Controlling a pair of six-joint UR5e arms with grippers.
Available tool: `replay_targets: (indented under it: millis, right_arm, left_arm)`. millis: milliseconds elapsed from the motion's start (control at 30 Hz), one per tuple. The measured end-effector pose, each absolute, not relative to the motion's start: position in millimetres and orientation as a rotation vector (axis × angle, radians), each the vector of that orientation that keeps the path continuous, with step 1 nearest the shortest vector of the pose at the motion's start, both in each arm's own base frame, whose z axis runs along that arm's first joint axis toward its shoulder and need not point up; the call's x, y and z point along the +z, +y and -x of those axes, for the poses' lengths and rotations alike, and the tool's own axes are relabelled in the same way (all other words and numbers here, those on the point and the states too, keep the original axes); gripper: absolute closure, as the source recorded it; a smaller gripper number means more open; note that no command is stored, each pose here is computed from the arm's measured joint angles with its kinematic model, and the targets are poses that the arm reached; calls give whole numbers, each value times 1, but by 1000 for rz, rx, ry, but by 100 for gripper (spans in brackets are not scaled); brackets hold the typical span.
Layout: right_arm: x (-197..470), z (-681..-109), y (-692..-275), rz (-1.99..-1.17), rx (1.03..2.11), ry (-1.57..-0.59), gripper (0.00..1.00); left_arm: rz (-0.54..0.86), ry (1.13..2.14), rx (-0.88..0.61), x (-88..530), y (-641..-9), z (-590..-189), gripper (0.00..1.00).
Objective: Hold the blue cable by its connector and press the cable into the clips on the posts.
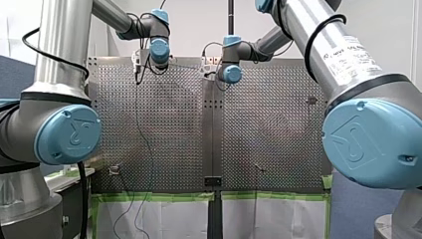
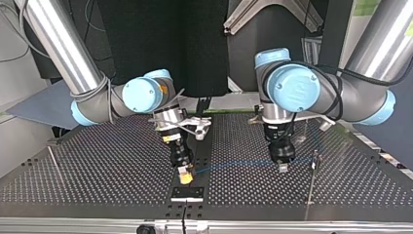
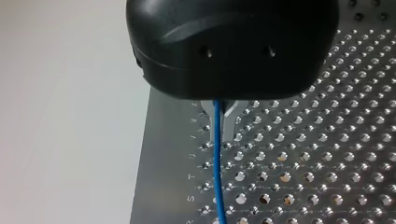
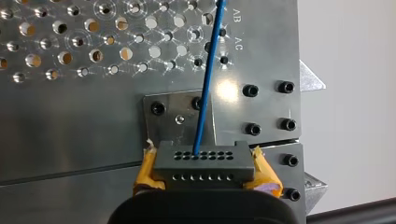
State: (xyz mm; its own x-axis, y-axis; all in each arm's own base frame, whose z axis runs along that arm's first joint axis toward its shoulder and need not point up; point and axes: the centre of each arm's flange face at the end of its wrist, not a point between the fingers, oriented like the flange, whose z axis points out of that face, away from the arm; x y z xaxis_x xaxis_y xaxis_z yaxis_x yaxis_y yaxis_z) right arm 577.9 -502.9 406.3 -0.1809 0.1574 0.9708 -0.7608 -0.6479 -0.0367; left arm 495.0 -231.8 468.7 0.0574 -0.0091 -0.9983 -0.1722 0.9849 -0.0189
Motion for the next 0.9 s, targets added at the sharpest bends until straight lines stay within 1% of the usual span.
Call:
replay_targets:
  millis: [300,533,767,900]
  right_arm:
    - [402,-577,-502,-1476,1876,-727,100]
    - [372,-569,-499,-1535,1834,-768,100]
    - [341,-559,-494,-1595,1784,-803,100]
    - [323,-555,-490,-1628,1756,-821,100]
  left_arm:
    - [121,1519,127,452,-236,-492,100]
    - [105,1518,93,437,-243,-490,100]
    - [82,1573,89,399,-257,-493,100]
    - [74,1586,81,381,-263,-492,100]
